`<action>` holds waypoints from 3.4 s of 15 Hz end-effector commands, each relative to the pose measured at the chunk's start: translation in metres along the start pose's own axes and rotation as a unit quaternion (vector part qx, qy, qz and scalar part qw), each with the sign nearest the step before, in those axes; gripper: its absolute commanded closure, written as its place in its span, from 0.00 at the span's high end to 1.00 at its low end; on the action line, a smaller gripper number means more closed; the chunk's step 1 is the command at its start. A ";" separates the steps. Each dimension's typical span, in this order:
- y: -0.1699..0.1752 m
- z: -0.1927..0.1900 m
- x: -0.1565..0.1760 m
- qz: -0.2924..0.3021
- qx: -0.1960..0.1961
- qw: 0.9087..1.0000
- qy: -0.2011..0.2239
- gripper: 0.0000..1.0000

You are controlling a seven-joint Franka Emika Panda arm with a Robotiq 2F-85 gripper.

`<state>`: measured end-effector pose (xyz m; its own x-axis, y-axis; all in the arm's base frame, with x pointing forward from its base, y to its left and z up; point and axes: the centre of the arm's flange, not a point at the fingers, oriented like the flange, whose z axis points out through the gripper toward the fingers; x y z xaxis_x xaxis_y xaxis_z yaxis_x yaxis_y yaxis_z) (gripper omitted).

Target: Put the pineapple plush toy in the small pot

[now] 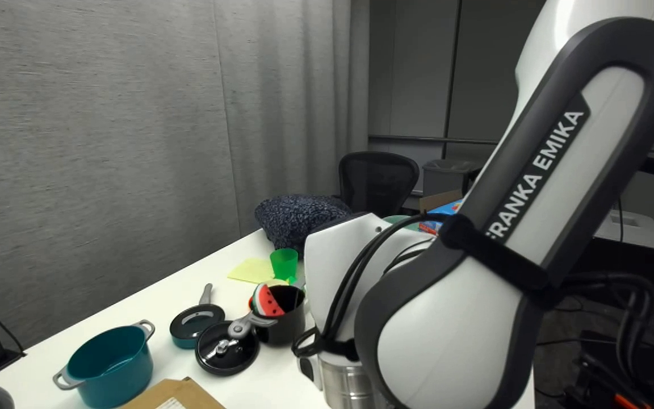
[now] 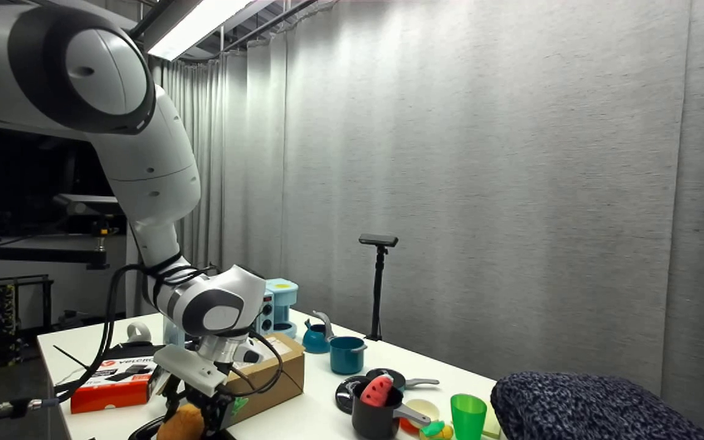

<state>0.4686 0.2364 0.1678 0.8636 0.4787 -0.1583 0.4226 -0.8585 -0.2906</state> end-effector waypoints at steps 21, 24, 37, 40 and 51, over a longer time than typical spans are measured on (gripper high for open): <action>0.061 -0.141 -0.017 0.047 -0.114 0.992 0.008 0.04; 0.088 -0.176 -0.030 0.110 -0.131 0.984 0.051 0.04; 0.141 -0.208 -0.042 0.210 -0.111 0.967 0.093 0.04; 0.159 -0.207 -0.024 0.210 -0.137 0.960 0.127 0.04; 0.223 -0.219 0.063 0.215 -0.175 0.942 0.188 0.04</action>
<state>0.6360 0.0342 0.2995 0.9885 0.0445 0.1447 0.0377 -0.9981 0.0495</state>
